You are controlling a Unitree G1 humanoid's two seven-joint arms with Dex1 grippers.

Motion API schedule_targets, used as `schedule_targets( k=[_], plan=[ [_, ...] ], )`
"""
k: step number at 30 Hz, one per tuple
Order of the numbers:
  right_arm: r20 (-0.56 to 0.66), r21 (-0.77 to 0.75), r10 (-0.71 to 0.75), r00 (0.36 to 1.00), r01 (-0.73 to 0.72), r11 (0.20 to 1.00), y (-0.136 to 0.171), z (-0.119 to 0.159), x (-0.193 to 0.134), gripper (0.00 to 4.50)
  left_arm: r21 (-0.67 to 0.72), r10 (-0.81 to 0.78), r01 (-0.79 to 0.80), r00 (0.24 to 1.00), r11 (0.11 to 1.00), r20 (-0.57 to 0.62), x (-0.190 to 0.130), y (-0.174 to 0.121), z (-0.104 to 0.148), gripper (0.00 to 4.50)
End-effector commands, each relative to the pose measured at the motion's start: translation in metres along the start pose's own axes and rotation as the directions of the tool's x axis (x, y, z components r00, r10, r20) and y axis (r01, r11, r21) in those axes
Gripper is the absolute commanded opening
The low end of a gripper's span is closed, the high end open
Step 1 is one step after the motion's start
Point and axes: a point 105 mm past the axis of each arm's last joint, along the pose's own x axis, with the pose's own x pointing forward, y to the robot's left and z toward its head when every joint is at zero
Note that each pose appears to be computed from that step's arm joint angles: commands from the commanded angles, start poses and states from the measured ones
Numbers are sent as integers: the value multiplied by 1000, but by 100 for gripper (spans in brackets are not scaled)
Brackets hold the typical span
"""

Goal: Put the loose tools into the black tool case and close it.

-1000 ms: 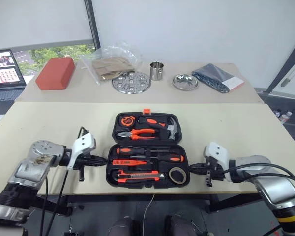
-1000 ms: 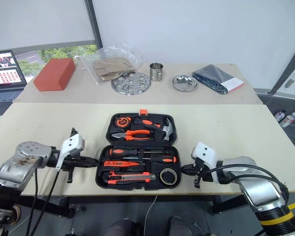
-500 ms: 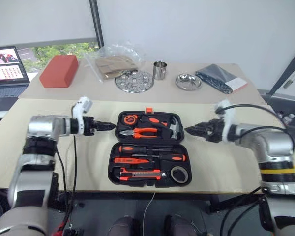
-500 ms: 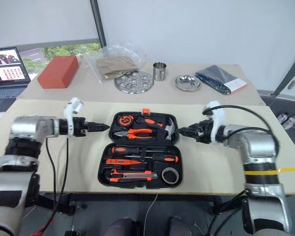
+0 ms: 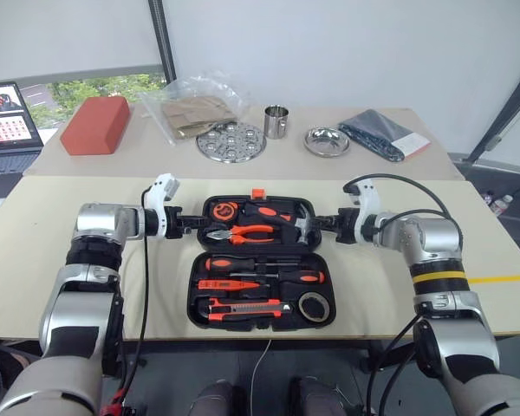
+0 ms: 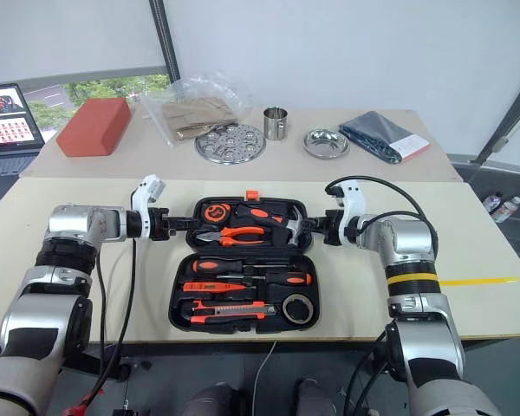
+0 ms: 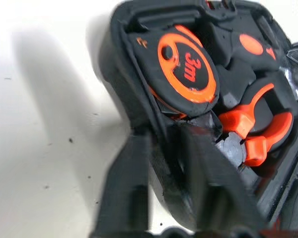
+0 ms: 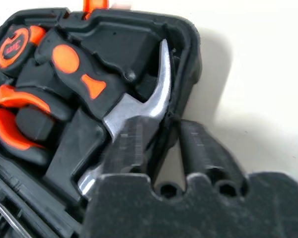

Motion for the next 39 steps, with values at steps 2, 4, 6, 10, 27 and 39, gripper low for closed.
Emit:
schedule_targets(
  k=[2,4,6,10,27,39],
  plan=[
    [131,-88,37,991,-25,996,14,30,-5,0,53,-59,57,998,997,34,8,-10,-2,1],
    [207,-144,47,977,-17,989,21,47,-10,0,211,-78,50,989,976,126,7,-17,14,1],
    [274,-193,59,960,-5,981,27,61,-17,0,341,-95,20,974,940,207,5,-27,29,1],
    [417,-320,62,907,83,944,36,87,-34,0,448,-136,-76,896,891,422,-4,-46,72,1],
    [450,-750,122,885,300,590,50,-9,-74,68,648,-79,-245,900,721,428,-40,-41,4,0],
    [-93,-694,295,951,-274,666,82,-97,-154,207,455,35,-93,990,885,135,-111,0,-24,212]
  ],
)
